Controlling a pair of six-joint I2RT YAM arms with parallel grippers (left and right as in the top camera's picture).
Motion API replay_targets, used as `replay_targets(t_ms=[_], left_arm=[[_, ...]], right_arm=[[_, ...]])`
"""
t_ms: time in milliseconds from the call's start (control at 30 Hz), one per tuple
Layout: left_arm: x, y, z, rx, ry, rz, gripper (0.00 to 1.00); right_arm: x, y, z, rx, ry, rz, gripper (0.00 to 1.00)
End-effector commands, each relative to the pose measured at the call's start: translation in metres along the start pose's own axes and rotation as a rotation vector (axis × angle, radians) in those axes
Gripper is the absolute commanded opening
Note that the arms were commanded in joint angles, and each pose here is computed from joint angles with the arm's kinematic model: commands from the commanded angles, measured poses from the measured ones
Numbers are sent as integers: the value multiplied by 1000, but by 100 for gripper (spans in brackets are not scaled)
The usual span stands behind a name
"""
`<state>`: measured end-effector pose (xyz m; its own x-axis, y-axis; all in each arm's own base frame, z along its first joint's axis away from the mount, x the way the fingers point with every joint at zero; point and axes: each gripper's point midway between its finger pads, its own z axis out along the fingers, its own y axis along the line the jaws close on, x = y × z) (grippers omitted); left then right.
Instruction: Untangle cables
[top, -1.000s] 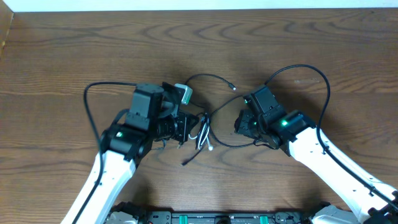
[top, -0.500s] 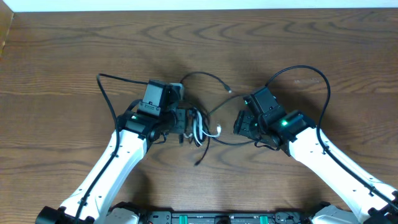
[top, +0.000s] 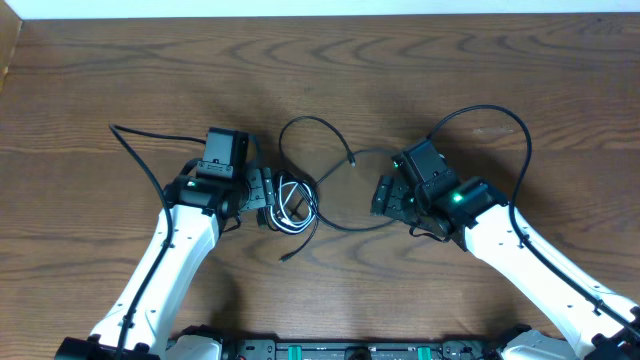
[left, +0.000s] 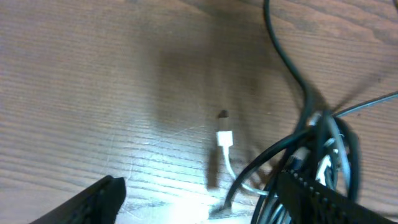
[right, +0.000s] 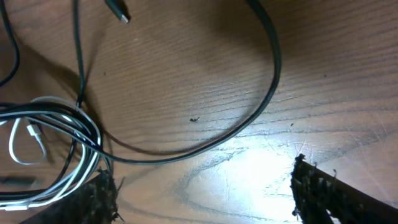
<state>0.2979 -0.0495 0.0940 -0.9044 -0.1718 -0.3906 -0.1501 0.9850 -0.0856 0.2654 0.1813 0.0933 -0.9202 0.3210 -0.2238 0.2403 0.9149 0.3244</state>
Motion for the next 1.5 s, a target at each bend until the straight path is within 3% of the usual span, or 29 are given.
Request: replay_targets(t_ms=[0, 533, 733, 967, 1233, 1467], left_arm=[[-5, -4, -11, 34, -26, -14, 86], [-39, -12, -130, 212, -431, -55, 93], [-40, -11, -156, 244, -516, -57, 95], [-39, -13, -154, 252, -507, -55, 98], [-30, -44, -152, 417, -429, -3, 98], [-13, -41, -121, 385, -255, -152, 98]], right_arm=[[0, -2, 2, 16, -5, -1, 90], [0, -2, 2, 16, -5, -1, 93], [0, -2, 2, 16, -5, -1, 93], [0, -2, 2, 16, -5, -1, 94], [0, -3, 2, 17, -3, -1, 94], [0, -3, 2, 18, -3, -1, 99]])
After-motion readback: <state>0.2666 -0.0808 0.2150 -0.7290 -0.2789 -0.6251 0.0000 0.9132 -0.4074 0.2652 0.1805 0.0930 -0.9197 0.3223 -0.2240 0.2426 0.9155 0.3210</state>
